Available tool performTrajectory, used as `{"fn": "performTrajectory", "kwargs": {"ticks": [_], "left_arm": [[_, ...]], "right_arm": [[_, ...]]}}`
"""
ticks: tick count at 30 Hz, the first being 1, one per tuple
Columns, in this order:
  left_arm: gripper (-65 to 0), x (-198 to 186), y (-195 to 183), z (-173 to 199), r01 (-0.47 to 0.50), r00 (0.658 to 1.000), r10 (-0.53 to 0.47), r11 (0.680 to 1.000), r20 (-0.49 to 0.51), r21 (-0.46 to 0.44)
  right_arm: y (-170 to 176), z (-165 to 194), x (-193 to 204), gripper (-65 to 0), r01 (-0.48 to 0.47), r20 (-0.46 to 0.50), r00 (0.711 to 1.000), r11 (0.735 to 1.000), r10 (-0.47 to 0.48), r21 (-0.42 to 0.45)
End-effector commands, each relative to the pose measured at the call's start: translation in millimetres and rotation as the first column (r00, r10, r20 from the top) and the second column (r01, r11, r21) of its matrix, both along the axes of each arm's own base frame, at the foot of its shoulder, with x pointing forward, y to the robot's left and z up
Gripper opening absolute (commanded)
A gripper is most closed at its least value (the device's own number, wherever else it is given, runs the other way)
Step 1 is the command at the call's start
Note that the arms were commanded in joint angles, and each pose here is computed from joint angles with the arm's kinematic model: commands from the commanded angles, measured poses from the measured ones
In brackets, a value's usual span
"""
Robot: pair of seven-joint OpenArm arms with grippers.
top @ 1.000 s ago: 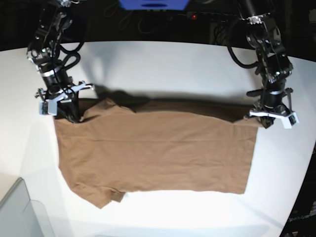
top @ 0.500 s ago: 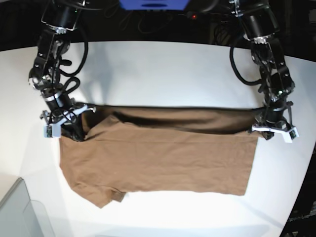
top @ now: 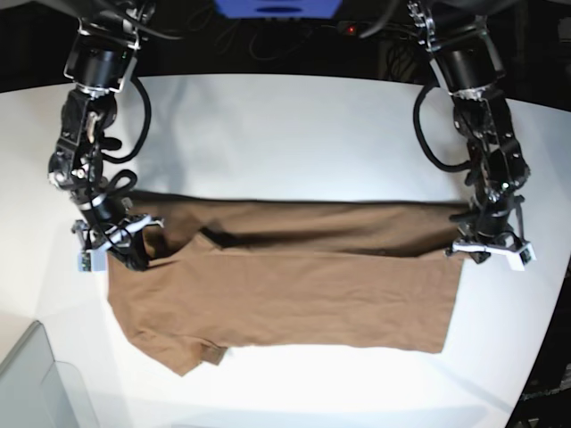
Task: Layout the t-shirt on the table in an organized manner, then fold the t-shirt properly
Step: 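Lift the shoulder edge with both grippers and fold it toward the hem, then regrasp the folded shirt edge with both grippers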
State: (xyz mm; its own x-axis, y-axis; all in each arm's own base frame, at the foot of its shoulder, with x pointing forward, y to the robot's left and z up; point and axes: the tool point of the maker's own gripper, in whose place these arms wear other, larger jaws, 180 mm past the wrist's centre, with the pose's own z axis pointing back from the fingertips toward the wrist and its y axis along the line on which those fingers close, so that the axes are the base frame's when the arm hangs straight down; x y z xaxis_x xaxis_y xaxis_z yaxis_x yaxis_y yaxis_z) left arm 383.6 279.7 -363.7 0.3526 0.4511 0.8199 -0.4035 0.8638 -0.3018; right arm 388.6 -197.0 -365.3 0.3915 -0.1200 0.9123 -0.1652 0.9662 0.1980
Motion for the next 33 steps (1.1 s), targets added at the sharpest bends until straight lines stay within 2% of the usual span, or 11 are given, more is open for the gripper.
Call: {"fn": "performTrajectory", "kwargs": {"ticks": [1,9,11,13,16,18,21,24,26,30,33], "left_arm": [[-65.0,10.8,4.6,17.7,-0.004,0.999,0.003,1.000,0.054,0.019],[-64.9,9.7,3.7,10.3,-0.005,0.999,0.005,1.000,0.037,0.010],[-62.8,9.5,3.5,9.5,-0.004,0.999,0.004,1.000,0.034,0.009],[-56.0,8.8,3.4,8.6,-0.004,1.000,0.004,1.000,0.031,0.008],[-40.2,7.5,3.5,8.0,-0.004,1.000,0.004,1.000,0.029,0.009],[-31.8,7.4,3.5,10.9,-0.003,0.999,0.003,1.000,0.037,0.011],[-24.6,6.9,5.5,18.6,-0.009,0.998,0.008,1.000,0.058,0.015],[-23.8,-6.5,6.8,21.3,-0.007,0.998,0.005,0.999,0.062,0.040],[-23.7,-13.7,7.1,12.3,-0.008,0.999,0.007,0.999,0.041,0.039],[-23.7,-25.0,4.8,-30.6,-0.012,0.998,0.012,1.000,-0.064,-0.003],[-23.8,-33.6,3.5,-53.7,-0.020,0.992,0.016,0.999,-0.123,-0.028]], "right_arm": [[-3.1,24.3,13.6,-65.0,0.006,0.081,0.997,1.000,-0.006,0.010],[-1.4,19.9,12.0,-65.0,0.001,0.068,0.998,1.000,-0.002,0.012],[0.7,19.1,11.7,-59.9,-0.005,0.066,0.998,1.000,0.004,0.012],[7.1,16.5,10.6,-53.1,-0.023,0.059,0.998,1.000,0.022,0.009],[6.4,22.8,8.0,-43.2,-0.023,0.077,0.997,1.000,0.023,-0.002],[4.8,31.8,5.5,-39.6,-0.022,0.100,0.995,1.000,0.023,-0.018],[4.1,41.3,-4.3,-36.9,-0.024,0.125,0.992,0.999,0.029,-0.046],[-18.7,37.2,-19.5,-35.8,0.028,0.113,0.993,0.998,-0.021,-0.063],[-30.2,20.7,-27.2,-35.8,0.059,0.072,0.996,0.997,-0.056,-0.048],[-49.1,-25.8,-42.5,-36.0,0.093,-0.056,0.994,0.995,-0.094,-0.022],[-51.9,-43.5,-50.7,-36.3,0.105,-0.106,0.989,0.994,-0.105,-0.007]]}}
